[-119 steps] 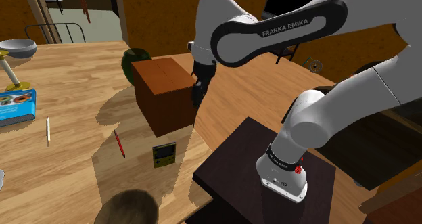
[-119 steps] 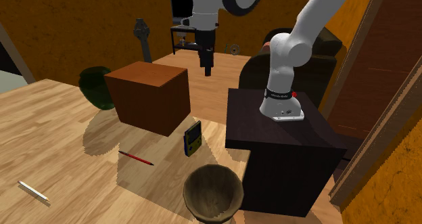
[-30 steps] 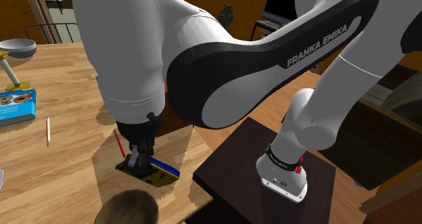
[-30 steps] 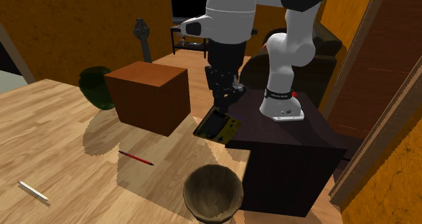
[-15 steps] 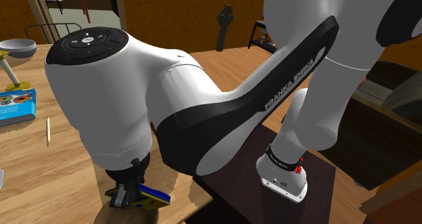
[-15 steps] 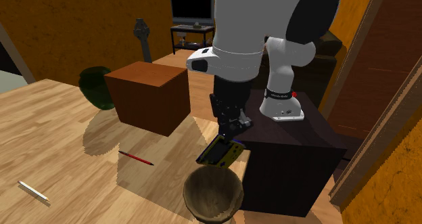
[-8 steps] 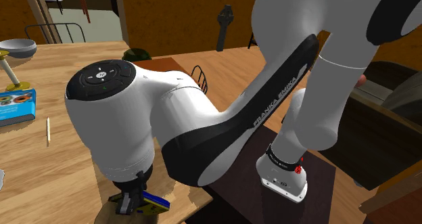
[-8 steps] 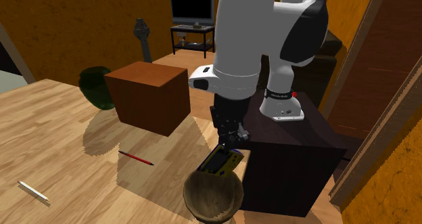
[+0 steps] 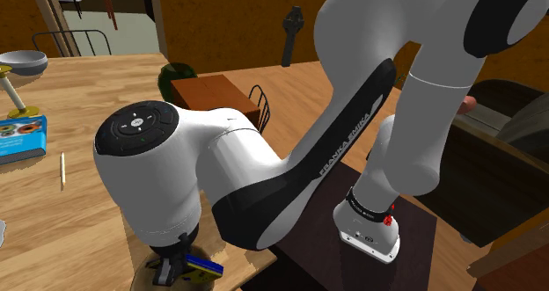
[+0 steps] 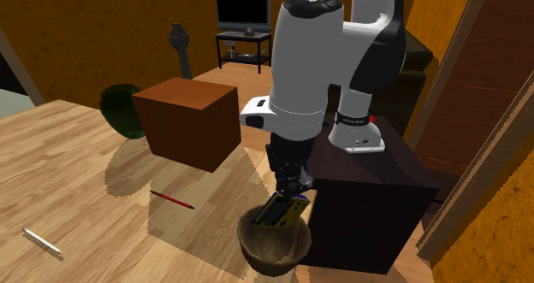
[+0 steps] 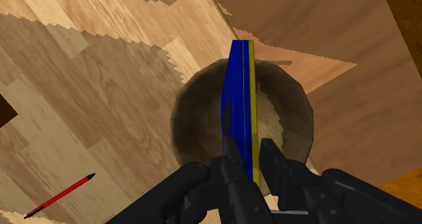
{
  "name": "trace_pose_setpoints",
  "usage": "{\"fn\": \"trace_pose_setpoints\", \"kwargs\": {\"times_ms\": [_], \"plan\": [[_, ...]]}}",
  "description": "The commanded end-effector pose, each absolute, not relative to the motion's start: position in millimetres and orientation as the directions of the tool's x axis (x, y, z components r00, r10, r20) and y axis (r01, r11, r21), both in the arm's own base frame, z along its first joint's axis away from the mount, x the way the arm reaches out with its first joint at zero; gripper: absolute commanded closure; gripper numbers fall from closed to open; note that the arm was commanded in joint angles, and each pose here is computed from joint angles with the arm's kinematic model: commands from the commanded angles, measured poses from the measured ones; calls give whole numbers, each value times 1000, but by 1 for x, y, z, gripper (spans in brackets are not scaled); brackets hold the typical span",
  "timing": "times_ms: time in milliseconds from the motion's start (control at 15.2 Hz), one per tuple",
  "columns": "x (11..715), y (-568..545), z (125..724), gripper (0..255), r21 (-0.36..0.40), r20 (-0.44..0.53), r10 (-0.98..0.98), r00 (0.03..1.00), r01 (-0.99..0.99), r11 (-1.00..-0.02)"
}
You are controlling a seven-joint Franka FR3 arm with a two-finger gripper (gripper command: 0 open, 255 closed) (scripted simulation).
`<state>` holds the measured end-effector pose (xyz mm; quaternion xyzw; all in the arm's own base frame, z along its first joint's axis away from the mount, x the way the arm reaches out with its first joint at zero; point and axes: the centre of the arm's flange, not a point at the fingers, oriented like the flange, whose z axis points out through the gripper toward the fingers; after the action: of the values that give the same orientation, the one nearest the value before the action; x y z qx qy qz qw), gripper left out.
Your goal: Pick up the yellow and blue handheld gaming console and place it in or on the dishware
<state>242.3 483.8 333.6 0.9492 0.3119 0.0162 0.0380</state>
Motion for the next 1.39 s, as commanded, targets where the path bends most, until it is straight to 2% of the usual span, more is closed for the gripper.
{"fn": "trace_pose_setpoints", "kwargs": {"times_ms": [0,132,198,528,792,1320], "plan": [[242,484,333,255,82,7,593,805,591,-803],[242,484,333,255,82,7,593,805,591,-803],[242,484,333,0,82,7,593,805,591,-803],[242,484,333,0,82,7,593,805,591,-803],[240,487,383,0,82,7,593,805,591,-803],[240,487,383,0,82,7,593,805,591,-803]]}}
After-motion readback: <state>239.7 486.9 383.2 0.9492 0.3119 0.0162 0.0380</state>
